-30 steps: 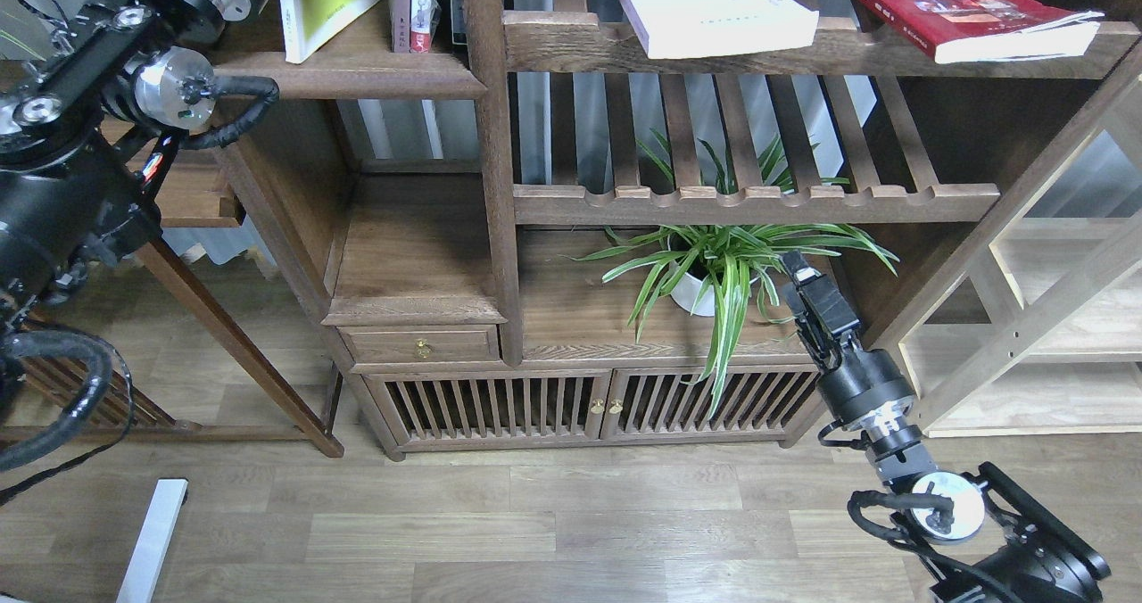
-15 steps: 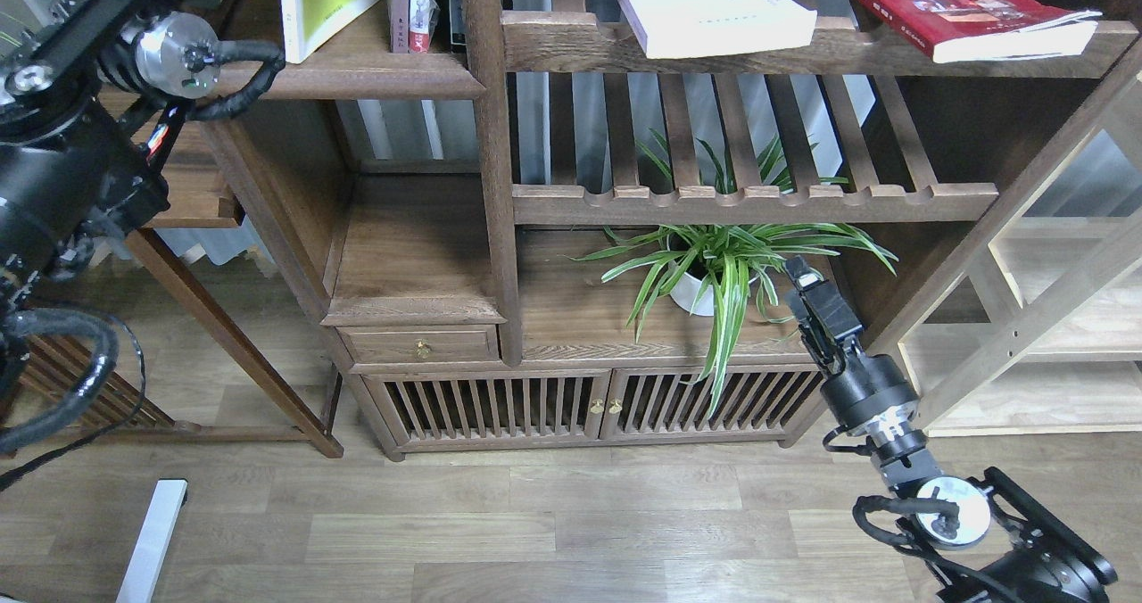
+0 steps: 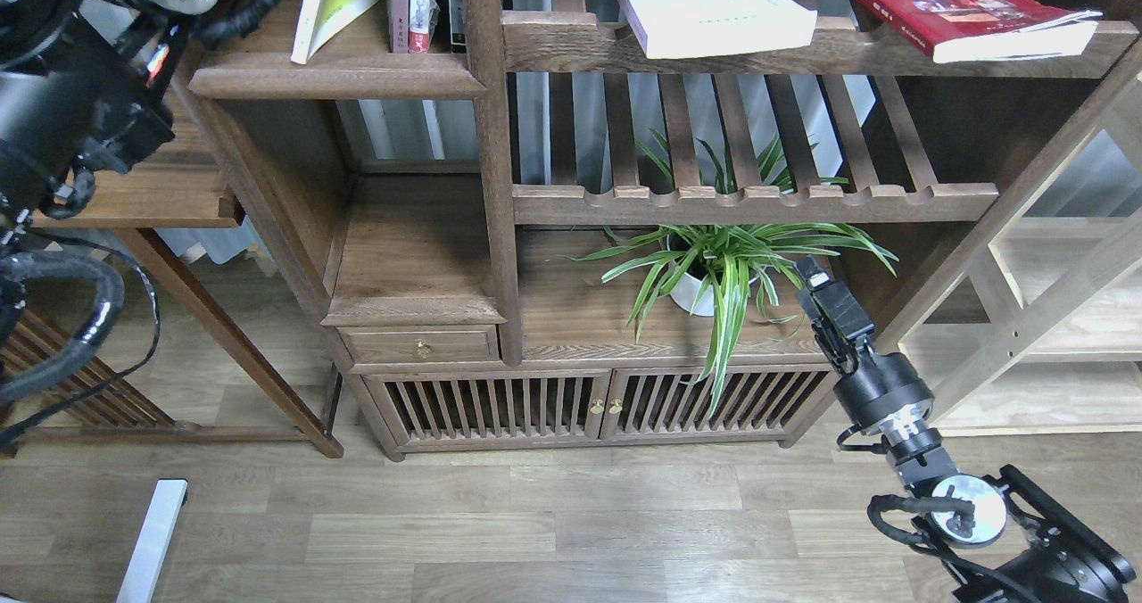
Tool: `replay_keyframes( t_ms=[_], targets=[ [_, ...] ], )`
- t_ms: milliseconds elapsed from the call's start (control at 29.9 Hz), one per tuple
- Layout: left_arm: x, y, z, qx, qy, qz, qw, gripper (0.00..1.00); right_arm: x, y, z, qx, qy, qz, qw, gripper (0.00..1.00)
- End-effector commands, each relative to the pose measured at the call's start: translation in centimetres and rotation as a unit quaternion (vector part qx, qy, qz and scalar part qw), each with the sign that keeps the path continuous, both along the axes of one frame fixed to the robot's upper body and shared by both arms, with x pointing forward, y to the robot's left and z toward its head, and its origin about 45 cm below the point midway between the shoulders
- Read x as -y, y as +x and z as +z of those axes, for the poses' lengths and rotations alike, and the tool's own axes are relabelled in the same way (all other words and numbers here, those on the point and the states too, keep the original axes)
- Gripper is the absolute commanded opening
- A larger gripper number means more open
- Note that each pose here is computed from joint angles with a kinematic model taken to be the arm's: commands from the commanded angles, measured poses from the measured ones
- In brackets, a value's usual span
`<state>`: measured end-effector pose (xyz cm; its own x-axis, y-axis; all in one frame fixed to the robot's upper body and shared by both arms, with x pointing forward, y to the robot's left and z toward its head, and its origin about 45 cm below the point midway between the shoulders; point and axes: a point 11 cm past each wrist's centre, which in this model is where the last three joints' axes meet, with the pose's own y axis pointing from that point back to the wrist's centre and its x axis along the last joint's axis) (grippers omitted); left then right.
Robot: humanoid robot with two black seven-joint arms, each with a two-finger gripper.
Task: Organize books on shelf
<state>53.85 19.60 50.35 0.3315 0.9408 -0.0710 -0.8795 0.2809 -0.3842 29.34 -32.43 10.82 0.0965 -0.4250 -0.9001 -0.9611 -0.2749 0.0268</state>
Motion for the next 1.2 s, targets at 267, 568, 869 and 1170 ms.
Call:
replay_keyframes(
  t_ms=[267,568,869,1170],
  targets=[
    [-0.8,-1.7,2.7,0.043,-0.001,-0.018,0.999,0.53,0.9,0.1,0.4,0.003,-0.011,-0.003,1.000,0.84],
    [-3.9,-3.3,3.3,0.055,-0.012,-0.019,0.998,0.80,2.8,0.6,1.5,0.014,-0.028,-0.015,0.999,0.94],
    [-3.3,-5.0,1.4,0.054,-0.024,-0.056,0.997,0.94,6.2,0.7,3.2,0.021,-0.074,-0.020,0.997,0.97],
    [-3.3,-8.5,-1.8,0.055,-0.093,-0.162,0.981,0.99,9.9,0.2,5.7,0.025,-0.135,-0.014,0.990,0.97]
  ],
)
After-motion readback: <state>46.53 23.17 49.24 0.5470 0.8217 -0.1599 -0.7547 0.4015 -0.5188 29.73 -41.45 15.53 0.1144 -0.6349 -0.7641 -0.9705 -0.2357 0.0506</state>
